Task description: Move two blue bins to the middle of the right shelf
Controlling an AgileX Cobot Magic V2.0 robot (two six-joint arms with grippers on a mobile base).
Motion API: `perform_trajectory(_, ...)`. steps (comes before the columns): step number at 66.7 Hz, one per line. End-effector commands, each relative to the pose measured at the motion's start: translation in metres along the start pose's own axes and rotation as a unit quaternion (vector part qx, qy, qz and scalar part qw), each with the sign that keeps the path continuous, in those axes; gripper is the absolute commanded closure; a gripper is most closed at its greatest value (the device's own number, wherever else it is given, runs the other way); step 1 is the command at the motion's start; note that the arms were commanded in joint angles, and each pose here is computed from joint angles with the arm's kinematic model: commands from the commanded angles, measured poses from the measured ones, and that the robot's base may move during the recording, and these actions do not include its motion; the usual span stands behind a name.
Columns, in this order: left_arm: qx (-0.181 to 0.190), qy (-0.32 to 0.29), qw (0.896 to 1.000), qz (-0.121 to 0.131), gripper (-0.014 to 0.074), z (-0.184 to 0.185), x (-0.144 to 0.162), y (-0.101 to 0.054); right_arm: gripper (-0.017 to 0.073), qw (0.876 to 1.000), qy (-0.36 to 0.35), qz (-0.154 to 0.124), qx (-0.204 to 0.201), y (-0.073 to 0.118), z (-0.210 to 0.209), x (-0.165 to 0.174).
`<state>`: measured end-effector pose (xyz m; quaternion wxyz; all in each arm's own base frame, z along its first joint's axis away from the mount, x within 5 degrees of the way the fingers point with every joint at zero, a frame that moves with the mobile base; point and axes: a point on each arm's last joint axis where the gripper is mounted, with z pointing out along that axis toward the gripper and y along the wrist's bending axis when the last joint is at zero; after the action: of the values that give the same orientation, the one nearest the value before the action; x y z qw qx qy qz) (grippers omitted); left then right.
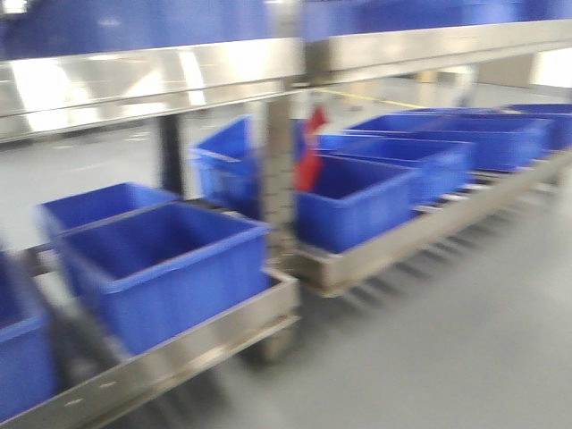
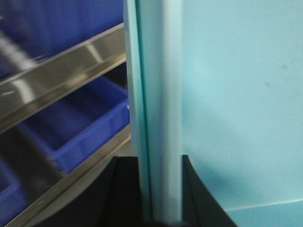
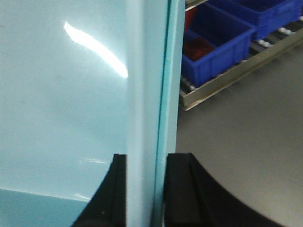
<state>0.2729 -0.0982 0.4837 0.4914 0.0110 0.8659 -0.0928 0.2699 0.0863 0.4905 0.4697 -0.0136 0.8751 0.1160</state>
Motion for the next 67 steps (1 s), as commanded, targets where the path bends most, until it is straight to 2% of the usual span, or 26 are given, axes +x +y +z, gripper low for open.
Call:
perform_trajectory(1, 0.03, -0.051, 0.998, -0.004, 0.0704, -0.0089, -0.011, -0.0057, 0.0725, 0.997, -0.067, 0.007, -0.039, 0.0072, -0.0152, -0.013)
perform_trajectory(67, 0.03, -0.052, 0.998, -0.004, 0.0704, -0.0089, -0.0112, -0.0056, 0.0725, 0.997, -0.067, 0.007, -0.039, 0.0072, -0.0152, -0.013)
